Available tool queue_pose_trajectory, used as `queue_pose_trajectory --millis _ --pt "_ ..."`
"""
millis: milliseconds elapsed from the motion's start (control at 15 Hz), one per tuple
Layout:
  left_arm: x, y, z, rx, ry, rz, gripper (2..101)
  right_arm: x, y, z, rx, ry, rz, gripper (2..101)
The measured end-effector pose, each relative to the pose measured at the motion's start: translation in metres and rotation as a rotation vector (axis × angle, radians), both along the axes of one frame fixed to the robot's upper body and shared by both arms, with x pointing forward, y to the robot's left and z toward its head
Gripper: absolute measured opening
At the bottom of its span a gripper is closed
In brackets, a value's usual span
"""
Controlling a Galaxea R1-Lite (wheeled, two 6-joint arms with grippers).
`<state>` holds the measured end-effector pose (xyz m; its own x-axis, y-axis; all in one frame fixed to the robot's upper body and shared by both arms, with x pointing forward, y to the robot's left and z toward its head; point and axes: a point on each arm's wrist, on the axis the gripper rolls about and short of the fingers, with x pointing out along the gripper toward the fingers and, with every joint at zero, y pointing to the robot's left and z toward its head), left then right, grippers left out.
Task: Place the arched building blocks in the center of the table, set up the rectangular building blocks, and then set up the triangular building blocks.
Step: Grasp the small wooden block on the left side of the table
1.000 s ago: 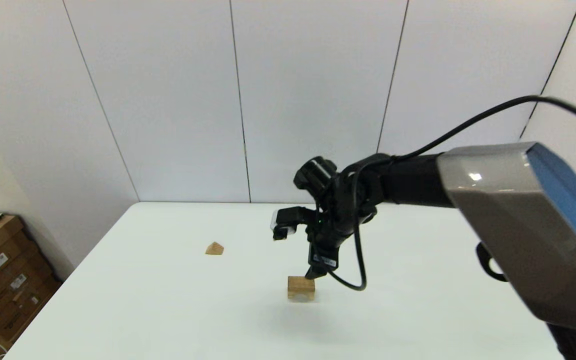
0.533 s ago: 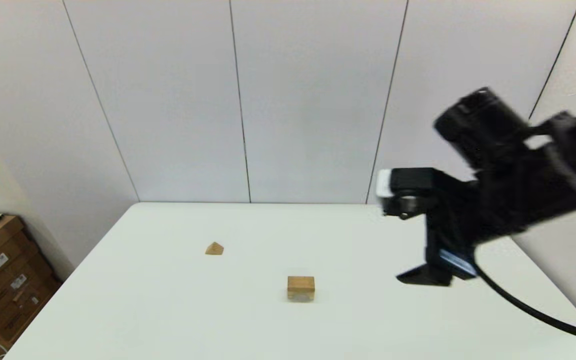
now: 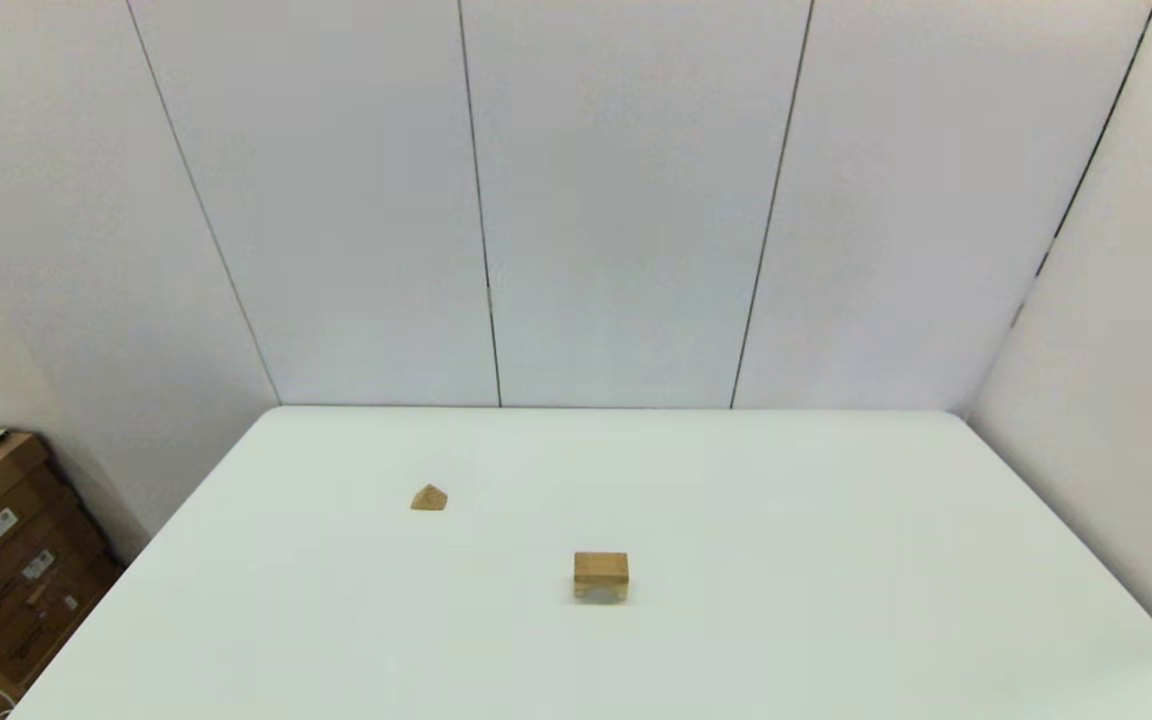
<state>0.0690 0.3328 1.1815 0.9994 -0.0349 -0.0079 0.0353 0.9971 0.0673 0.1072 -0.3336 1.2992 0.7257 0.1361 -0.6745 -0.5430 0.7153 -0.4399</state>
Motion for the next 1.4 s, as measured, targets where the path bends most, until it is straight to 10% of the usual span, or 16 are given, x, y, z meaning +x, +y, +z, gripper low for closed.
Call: queue_pose_trajectory --millis 467,1067,1400 --pt "0.0 0.0 0.0 -0.001 0.0 0.0 97.8 -0.052 0.001 -0.051 0.074 -0.143 -0.271 97.1" --pt "0.0 0.0 0.0 -0.001 0.0 0.0 97.8 -0.033 -0.001 -0.091 0.167 -0.271 -0.37 97.1" --pt "0.0 0.0 0.0 0.0 0.0 0.001 97.8 -0.022 -0.002 -0.097 0.305 -0.413 -0.448 97.3"
